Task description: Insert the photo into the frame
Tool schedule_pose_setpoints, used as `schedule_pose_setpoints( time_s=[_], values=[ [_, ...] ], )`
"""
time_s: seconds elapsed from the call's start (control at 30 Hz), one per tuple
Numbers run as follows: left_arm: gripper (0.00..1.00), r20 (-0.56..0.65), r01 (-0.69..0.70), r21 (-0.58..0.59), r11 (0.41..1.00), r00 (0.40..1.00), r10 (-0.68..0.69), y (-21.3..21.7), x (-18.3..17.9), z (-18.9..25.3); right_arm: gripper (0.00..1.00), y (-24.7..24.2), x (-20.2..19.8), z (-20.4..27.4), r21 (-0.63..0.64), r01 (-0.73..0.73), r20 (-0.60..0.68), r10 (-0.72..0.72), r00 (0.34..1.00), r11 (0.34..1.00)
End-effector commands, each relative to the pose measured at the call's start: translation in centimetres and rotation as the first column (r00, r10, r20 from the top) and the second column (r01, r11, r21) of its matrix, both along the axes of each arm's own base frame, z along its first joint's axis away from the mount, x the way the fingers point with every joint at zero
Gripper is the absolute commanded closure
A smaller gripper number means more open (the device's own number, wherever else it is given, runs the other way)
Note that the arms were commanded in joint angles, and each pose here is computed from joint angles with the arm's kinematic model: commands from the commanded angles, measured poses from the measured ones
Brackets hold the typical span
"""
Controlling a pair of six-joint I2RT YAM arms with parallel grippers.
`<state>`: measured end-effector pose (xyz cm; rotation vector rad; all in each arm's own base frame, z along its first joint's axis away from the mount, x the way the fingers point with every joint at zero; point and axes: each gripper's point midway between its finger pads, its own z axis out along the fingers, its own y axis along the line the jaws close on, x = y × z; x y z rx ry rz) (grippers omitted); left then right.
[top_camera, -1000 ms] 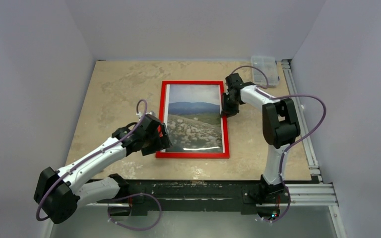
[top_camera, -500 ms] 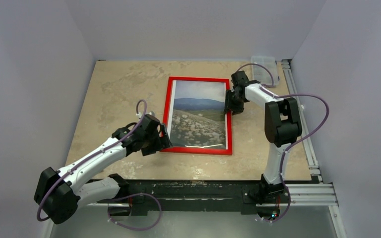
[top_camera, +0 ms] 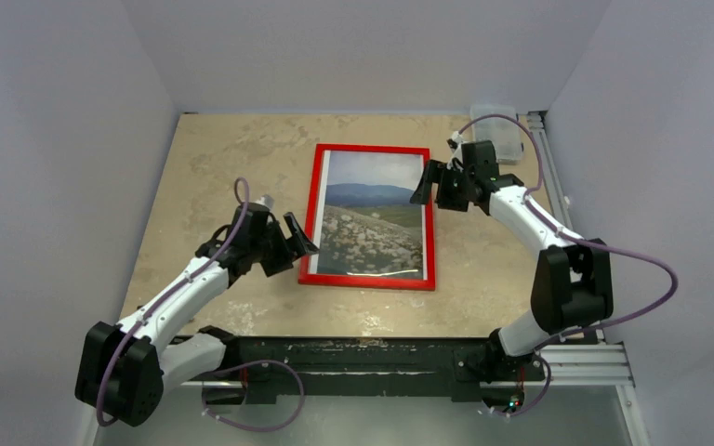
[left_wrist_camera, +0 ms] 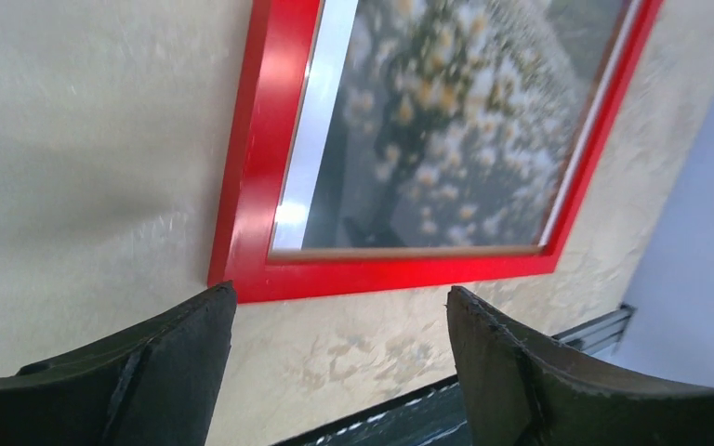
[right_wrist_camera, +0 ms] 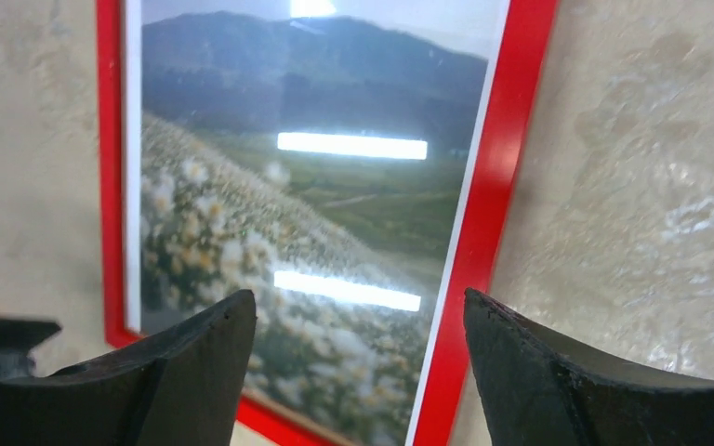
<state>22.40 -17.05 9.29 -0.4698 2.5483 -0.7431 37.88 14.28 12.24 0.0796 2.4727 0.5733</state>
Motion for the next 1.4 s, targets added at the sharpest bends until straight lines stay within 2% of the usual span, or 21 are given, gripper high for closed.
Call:
schedule_pose_setpoints(
  time_s=[0.0,0.07,0.2,0.27,0.33,0.5,0.63,0.67,0.8,0.83,0.9,0.93,1.0,1.07,1.1,1.13,1.17,1.2,1.23,1.3,1.37],
  values=[
    [0.18,0.24,0.021,-0.159,0.987,0.971,0.018,1.0,4.8,4.5,0.2,0.5,-1.6,2.5,0.153,-0.059,0.093,0.045,0.995,0.986],
    [0.18,0.315,-0.027,-0.208,0.978,0.944,0.093,3.2,6.5,6.0,0.19,-0.7,-2.6,2.7,0.152,-0.027,0.117,0.009,0.993,0.988],
    [0.17,0.402,-0.18,-0.244,0.953,0.876,0.268,9.2,8.6,8.0,0.15,-5.0,-4.0,3.2,0.058,0.146,0.213,-0.155,0.965,0.988],
    [0.17,0.447,-0.276,-0.208,0.938,0.827,0.342,12.3,8.9,8.2,0.14,-7.2,-4.8,3.2,-0.004,0.234,0.259,-0.225,0.939,0.972],
    [0.18,0.492,-0.378,-0.096,0.921,0.786,0.374,15.0,8.5,7.9,0.13,-9.3,-5.1,3.0,-0.061,0.322,0.309,-0.289,0.906,0.945],
    [0.21,0.624,-0.534,0.141,0.834,0.702,0.344,19.7,6.0,7.2,0.11,-13.7,-5.5,3.4,-0.114,0.511,0.484,-0.402,0.777,0.852],
    [0.21,0.692,-0.651,0.27,0.709,0.644,0.328,23.4,4.4,4.9,0.13,-15.3,-5.3,2.2,-0.096,0.559,0.651,-0.372,0.661,0.824],
    [0.22,0.721,-0.666,0.245,0.705,0.611,0.327,23.5,4.8,4.9,0.13,-15.7,-5.2,2.1,-0.079,0.578,0.685,-0.377,0.623,0.812],
    [0.24,0.746,-0.676,0.263,0.688,0.595,0.299,24.1,6.5,4.7,0.13,-16.4,-4.2,-0.3,-0.085,0.615,0.702,-0.391,0.595,0.784],
    [0.25,0.78,-0.67,0.252,0.698,0.568,0.264,23.9,8.1,3.6,0.13,-17.3,-2.7,-0.1,-0.092,0.659,0.726,-0.403,0.558,0.746],
    [0.24,0.814,-0.676,0.252,0.692,0.535,0.226,23.8,8.9,3.3,0.13,-17.3,-1.8,-0.3,-0.133,0.645,0.746,-0.352,0.565,0.753],
    [0.24,0.82,-0.651,0.271,0.709,0.542,0.184,23.2,9.3,3.6,0.13,-17.2,-1.4,0.4,-0.134,0.639,0.777,-0.32,0.542,0.757],
    [0.22,0.853,-0.663,0.304,0.684,0.51,0.114,23.0,10.3,4.5,0.12,-16.5,-1.0,-0.4,-0.099,0.611,0.795,-0.307,0.524,0.785],
    [0.22,0.844,-0.644,0.34,0.685,0.53,0.08,22.7,11.9,3.9,0.12,-17.0,-1.1,-0.4,-0.108,0.632,0.824,-0.286,0.488,0.767],
    [0.21,0.849,-0.632,0.353,0.69,0.527,0.049,22.4,13.1,3.7,0.14,-16.3,-0.9,-2.0,-0.152,0.591,0.77,-0.281,0.573,0.792],
    [0.21,0.821,-0.584,0.433,0.687,0.569,-0.034,21.2,14.1,3.0,0.11,-16.0,-0.1,-2.1,-0.173,0.579,0.758,-0.268,0.594,0.797],
    [0.15,0.802,-0.551,0.482,0.681,0.591,-0.09,19.7,15.1,3.1,0.09,-16.0,0.7,-1.8,-0.178,0.58,0.766,-0.257,0.589,0.795],
    [0.14,0.777,-0.534,0.508,0.676,0.622,-0.093,19.3,15.3,2.9,0.09,-16.2,0.4,-1.4,-0.169,0.59,0.779,-0.26,0.571,0.789],
    [0.02,0.775,-0.531,0.5,0.684,0.626,-0.081,19.3,15.0,2.7,0.09,-16.4,0.0,-1.7,-0.156,0.601,0.767,-0.287,0.574,0.784],
    [0.0,0.792,-0.565,0.493,0.662,0.607,-0.071,19.8,15.1,3.0,0.09,-16.9,0.0,-1.7,-0.17,0.622,0.774,-0.287,0.565,0.764],
    [0.0,0.779,-0.553,0.498,0.668,0.624,-0.063,19.7,15.0,2.7,0.08,-16.6,0.3,-1.7,-0.17,0.606,0.771,-0.278,0.573,0.777]
  ],
)
